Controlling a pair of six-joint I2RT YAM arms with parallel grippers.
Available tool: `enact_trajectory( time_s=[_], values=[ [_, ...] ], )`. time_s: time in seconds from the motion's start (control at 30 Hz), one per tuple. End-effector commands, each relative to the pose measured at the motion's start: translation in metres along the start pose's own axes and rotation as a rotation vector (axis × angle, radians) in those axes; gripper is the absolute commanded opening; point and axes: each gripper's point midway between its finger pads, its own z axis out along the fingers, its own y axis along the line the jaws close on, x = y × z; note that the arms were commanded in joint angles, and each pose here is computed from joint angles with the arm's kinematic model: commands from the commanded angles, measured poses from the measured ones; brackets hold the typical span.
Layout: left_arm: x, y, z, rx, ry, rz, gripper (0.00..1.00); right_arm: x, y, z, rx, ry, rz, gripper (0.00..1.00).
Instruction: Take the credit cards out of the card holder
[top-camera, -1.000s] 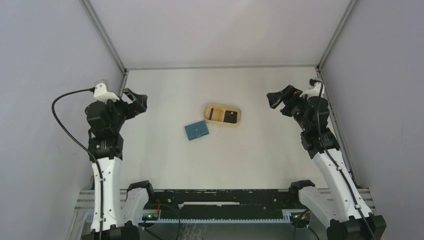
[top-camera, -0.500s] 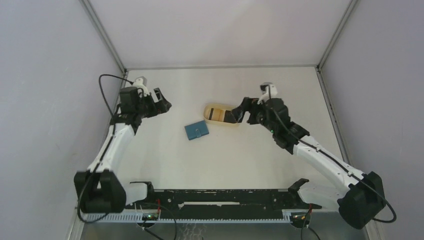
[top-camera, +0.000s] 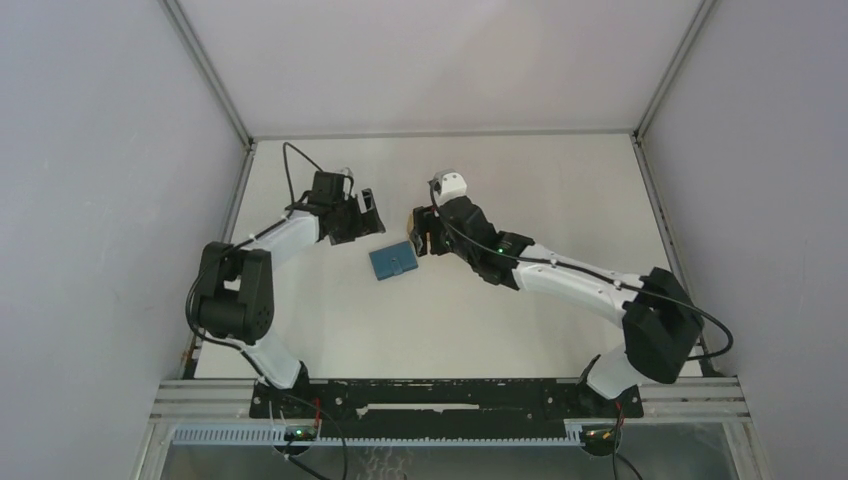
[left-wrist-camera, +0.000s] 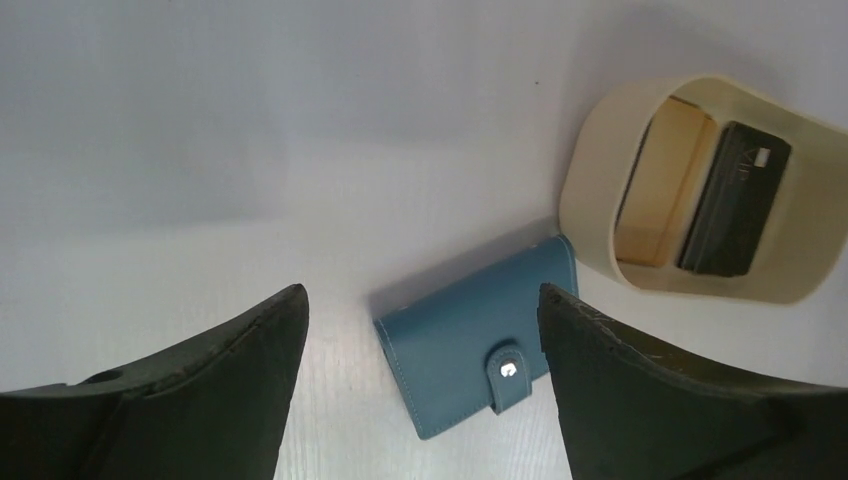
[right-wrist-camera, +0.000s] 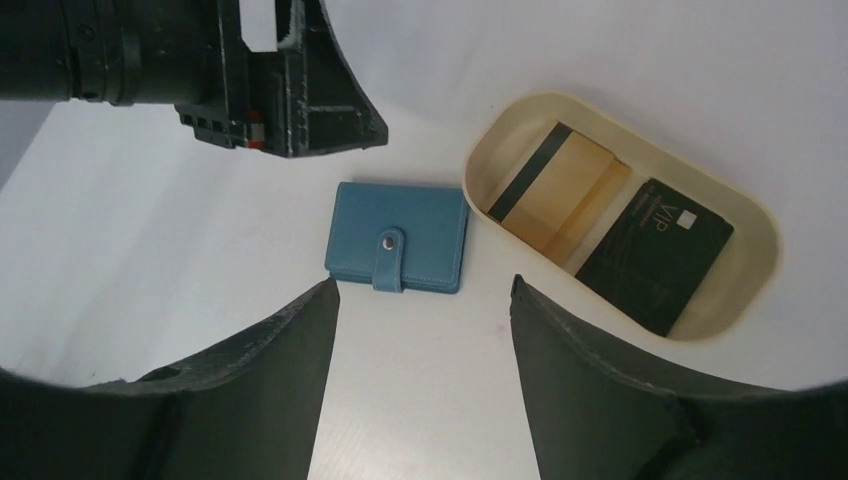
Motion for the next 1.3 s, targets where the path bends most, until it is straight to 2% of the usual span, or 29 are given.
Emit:
enact_trajectory(
  time_s=[0.0,0.2,0.43,0.6,0.87,1.1,1.27],
  values=[
    [-0.029,-0.003,0.015,-0.044,-0.072,-0.013,0.88,-0.009,0.014,0.019,-0.013,0.015,-0.002,0.69],
    [-0.035,0.007,0.03,-0.103,-0.059,0.024,0.86,0.024,0.014,0.045,-0.019,0.17,0.049,0.52],
    [-0.022,0.004,0.04,-0.069,-0.051,0.018,0.79,0.056,-0.001,0.07,-0.012,0.318,0.165,0.43],
    [0.006,0.0,0.042,-0.029,-0.034,-0.014,0.77,0.059,-0.027,0.085,0.019,0.337,0.235,0.43],
    [0.057,-0.009,0.044,-0.003,0.018,-0.018,0.75,0.043,-0.052,0.1,0.055,0.314,0.225,0.45],
    [0.077,-0.02,0.033,0.028,0.02,-0.043,0.75,0.039,-0.048,0.103,0.041,0.316,0.215,0.45],
    [0.09,-0.021,0.022,0.041,0.029,-0.069,0.75,0.032,-0.016,0.085,-0.03,0.271,0.125,0.49]
  ],
)
